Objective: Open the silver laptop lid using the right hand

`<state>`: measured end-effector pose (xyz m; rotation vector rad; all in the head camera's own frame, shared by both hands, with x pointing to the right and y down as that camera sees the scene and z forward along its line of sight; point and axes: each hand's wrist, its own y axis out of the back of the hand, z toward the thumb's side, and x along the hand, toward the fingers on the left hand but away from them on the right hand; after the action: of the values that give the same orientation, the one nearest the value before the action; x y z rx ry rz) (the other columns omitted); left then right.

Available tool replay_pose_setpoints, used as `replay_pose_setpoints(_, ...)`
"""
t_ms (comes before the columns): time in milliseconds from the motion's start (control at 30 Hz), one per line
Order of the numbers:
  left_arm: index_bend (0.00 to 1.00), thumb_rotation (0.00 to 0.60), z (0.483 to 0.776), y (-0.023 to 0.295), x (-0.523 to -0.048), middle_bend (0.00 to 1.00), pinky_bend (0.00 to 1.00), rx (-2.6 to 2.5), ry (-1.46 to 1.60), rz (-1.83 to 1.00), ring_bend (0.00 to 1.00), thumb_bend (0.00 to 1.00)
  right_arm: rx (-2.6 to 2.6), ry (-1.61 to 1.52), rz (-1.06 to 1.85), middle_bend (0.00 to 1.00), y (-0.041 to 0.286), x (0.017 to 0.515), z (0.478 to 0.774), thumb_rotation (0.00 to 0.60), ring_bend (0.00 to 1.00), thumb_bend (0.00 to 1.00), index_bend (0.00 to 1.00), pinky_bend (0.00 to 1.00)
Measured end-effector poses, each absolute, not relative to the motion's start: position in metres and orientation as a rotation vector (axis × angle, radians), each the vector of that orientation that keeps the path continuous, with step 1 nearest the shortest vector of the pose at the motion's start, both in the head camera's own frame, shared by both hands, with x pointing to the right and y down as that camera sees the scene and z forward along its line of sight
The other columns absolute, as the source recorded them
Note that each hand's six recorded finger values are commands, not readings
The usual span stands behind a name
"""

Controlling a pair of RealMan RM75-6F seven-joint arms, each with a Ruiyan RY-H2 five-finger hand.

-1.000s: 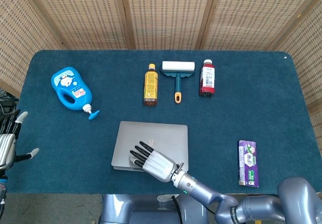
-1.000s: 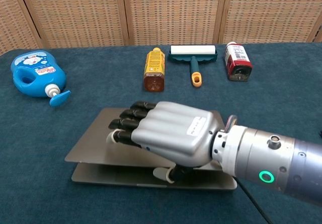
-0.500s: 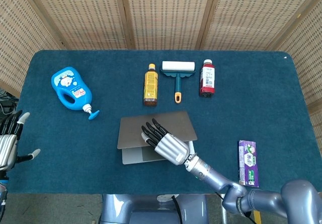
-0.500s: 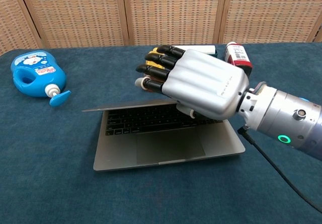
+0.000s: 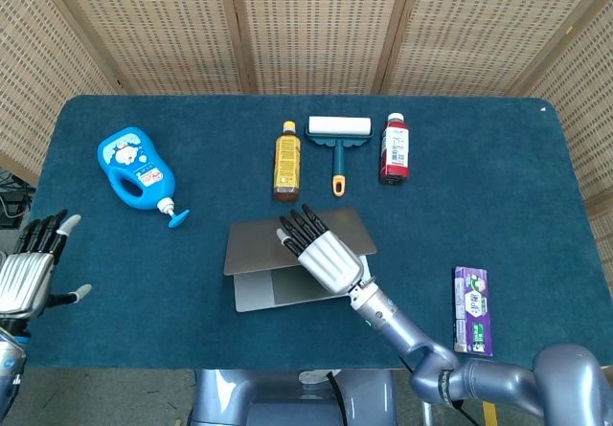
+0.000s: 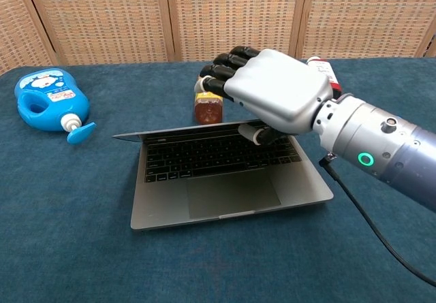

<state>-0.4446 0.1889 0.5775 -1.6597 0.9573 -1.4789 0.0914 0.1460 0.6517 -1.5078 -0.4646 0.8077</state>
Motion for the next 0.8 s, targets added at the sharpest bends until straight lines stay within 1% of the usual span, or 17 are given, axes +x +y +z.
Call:
replay_pose_setpoints(33,0.0,0.6,0.579,0.188,-0.44,0.0,0.0,-1.676,0.935,-1.462,0.0,0.06,-1.526,-0.475,0.824,0.19,0.144,0.092,0.652,0.6,0.12,0.54,0.19,0.15)
replay_pose_setpoints(100,0.01,0.6,0.582,0.184,-0.429,0.0,0.0,-1.71,0.886,-1.411,0.0,0.24,-1.563,-0.5,0.859,0.2,0.14,0.093,0.654,0.6,0.12,0.54,0.19,0.15)
replay_pose_setpoints(167,0.05,0.6,0.587,0.18,-0.417,0.0,0.01,-1.746,0.816,-1.352,0.0,0.35,-1.591,-0.527,0.891,0.2,0.135,0.096,0.654,0.6,0.12,0.54,0.19,0.15)
replay_pose_setpoints(200,0.09,0.6,0.591,0.179,-0.411,0.0,0.04,-1.76,0.778,-1.323,0.01,0.4,-1.602,-0.54,0.905,0.2,0.133,0.097,0.654,0.6,0.12,0.54,0.2,0.15)
replay_pose_setpoints(233,0.1,0.6,0.594,0.177,-0.405,0.0,0.06,-1.771,0.743,-1.294,0.03,0.43,-1.613,-0.552,0.918,0.2,0.131,0.098,0.655,0.6,0.12,0.54,0.2,0.15)
replay_pose_setpoints(300,0.14,0.6,0.603,0.176,-0.393,0.0,0.13,-1.793,0.675,-1.228,0.09,0.52,-1.634,-0.576,0.937,0.21,0.127,0.099,0.654,0.6,0.12,0.54,0.2,0.15)
replay_pose_setpoints(400,0.21,0.6,0.616,0.176,-0.38,0.05,0.21,-1.822,0.618,-1.148,0.17,0.67,-1.643,-0.585,0.942,0.21,0.124,0.101,0.653,0.6,0.12,0.54,0.2,0.15)
replay_pose_setpoints(500,0.26,0.6,0.63,0.18,-0.368,0.08,0.25,-1.878,0.579,-1.08,0.2,0.78,-1.648,-0.591,0.943,0.21,0.123,0.101,0.652,0.6,0.12,0.54,0.2,0.15)
replay_pose_setpoints(600,0.28,0.6,0.64,0.185,-0.356,0.1,0.26,-1.951,0.554,-1.025,0.22,0.9,-1.653,-0.599,0.944,0.21,0.122,0.101,0.651,0.6,0.12,0.54,0.2,0.15)
replay_pose_setpoints(700,0.31,0.6,0.647,0.191,-0.345,0.11,0.26,-1.992,0.515,-0.976,0.23,0.96,-1.653,-0.603,0.942,0.21,0.121,0.1,0.649,0.6,0.12,0.54,0.2,0.15)
replay_pose_setpoints(800,0.31,0.6,0.657,0.2,-0.333,0.11,0.26,-2.029,0.461,-0.929,0.23,0.97,-1.653,-0.608,0.941,0.21,0.12,0.1,0.648,0.6,0.12,0.54,0.2,0.15)
